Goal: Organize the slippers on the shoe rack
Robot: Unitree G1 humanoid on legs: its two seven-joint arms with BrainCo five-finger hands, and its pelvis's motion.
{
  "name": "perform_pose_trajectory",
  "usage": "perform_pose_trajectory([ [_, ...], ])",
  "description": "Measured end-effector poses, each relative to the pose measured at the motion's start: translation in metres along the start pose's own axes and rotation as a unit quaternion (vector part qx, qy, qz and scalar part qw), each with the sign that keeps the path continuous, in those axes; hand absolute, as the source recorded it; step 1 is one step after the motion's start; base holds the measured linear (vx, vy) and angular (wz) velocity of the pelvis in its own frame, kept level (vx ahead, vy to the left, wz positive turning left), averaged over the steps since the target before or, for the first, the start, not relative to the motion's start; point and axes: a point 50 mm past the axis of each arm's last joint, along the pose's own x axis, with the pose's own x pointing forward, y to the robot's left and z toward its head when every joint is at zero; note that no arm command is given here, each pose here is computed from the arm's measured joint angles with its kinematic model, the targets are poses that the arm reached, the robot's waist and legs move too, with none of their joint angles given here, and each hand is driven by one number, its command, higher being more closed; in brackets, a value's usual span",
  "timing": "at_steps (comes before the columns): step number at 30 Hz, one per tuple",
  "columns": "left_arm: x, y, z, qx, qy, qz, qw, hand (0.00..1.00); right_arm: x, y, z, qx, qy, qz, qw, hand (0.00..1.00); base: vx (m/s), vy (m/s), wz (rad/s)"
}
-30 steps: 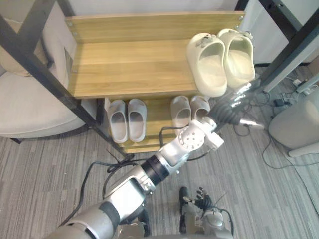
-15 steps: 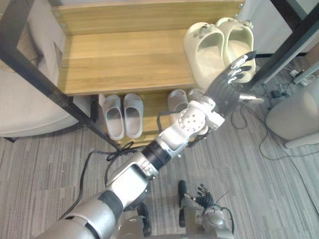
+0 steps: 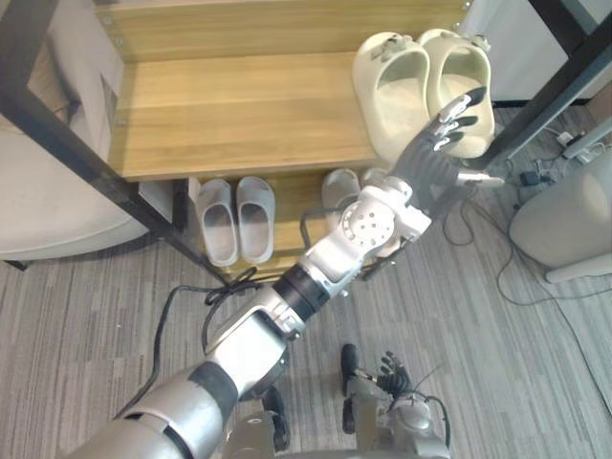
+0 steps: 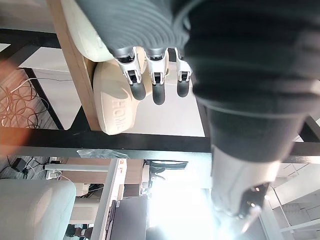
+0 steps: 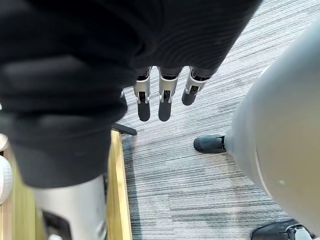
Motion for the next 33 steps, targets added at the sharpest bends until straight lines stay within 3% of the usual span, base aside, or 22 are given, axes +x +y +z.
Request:
perform_pose_trajectory([
  [33,0.000,0.011,-0.002,0.035,-0.004,0.029,0.999,0.00,0.005,0.004,0.013,0.004,-0.020,0.001,1.000,0.00,0.00,0.007,-0.01],
])
